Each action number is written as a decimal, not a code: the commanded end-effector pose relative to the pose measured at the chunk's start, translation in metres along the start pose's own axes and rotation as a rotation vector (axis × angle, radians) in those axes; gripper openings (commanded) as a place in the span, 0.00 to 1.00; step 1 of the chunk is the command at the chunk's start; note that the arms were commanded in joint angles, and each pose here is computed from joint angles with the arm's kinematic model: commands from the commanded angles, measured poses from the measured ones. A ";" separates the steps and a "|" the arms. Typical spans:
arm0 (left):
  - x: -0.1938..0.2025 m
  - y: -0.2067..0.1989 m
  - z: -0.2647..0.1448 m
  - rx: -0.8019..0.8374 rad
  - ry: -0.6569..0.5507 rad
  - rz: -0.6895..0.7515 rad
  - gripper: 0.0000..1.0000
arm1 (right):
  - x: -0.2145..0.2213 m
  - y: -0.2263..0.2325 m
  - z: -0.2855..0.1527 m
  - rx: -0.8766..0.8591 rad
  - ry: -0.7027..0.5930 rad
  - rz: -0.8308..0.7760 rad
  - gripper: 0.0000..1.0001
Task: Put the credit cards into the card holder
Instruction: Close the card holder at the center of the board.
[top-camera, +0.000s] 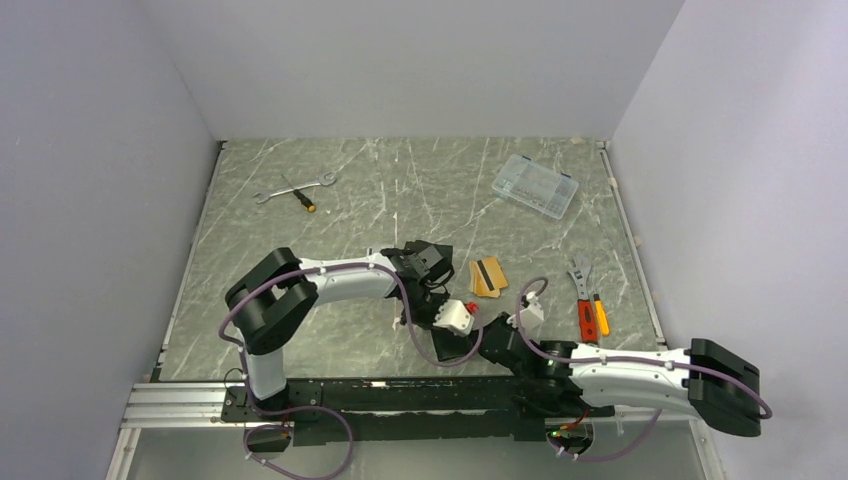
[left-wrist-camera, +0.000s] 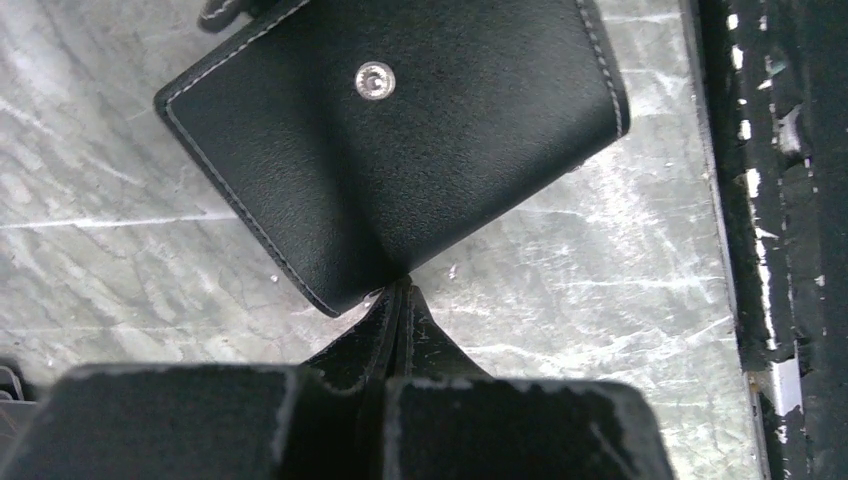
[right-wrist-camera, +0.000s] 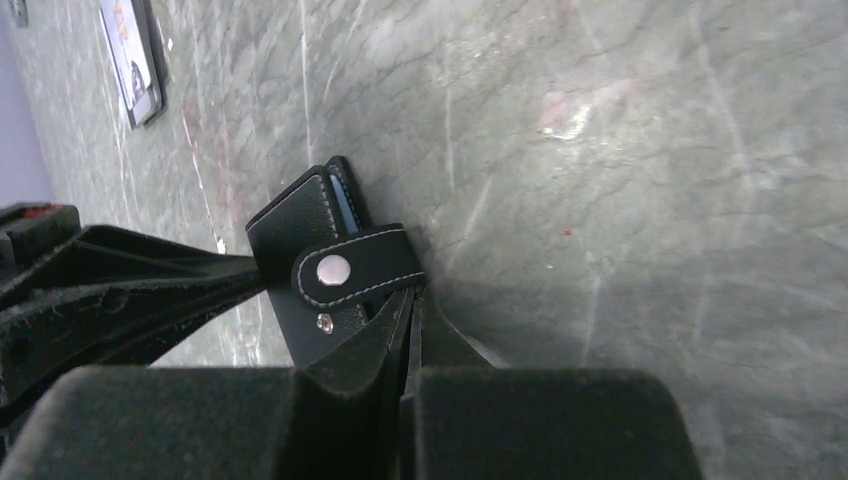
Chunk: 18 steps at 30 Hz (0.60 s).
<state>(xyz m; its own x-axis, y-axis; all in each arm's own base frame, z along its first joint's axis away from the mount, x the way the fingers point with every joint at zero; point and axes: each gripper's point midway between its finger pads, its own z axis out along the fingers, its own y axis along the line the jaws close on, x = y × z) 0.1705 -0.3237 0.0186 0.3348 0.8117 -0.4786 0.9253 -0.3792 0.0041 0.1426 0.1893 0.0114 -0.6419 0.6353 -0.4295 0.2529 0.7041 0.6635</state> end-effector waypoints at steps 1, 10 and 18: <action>0.016 0.032 -0.007 -0.087 0.033 -0.041 0.00 | 0.012 0.008 0.004 -0.001 0.047 -0.092 0.00; 0.027 0.060 -0.048 -0.163 -0.013 -0.129 0.00 | 0.011 0.040 0.015 -0.024 0.026 -0.116 0.00; 0.013 0.021 -0.073 -0.126 -0.114 -0.187 0.03 | -0.010 0.024 -0.005 -0.006 -0.018 -0.091 0.15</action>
<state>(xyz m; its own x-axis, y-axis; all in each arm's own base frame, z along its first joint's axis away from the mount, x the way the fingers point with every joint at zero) 0.2317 -0.2878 0.0410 0.1791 0.8518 -0.4923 0.9827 -0.1793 0.0472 0.1517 0.2171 0.0307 -0.6726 0.5704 -0.4716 0.1695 0.7390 0.6521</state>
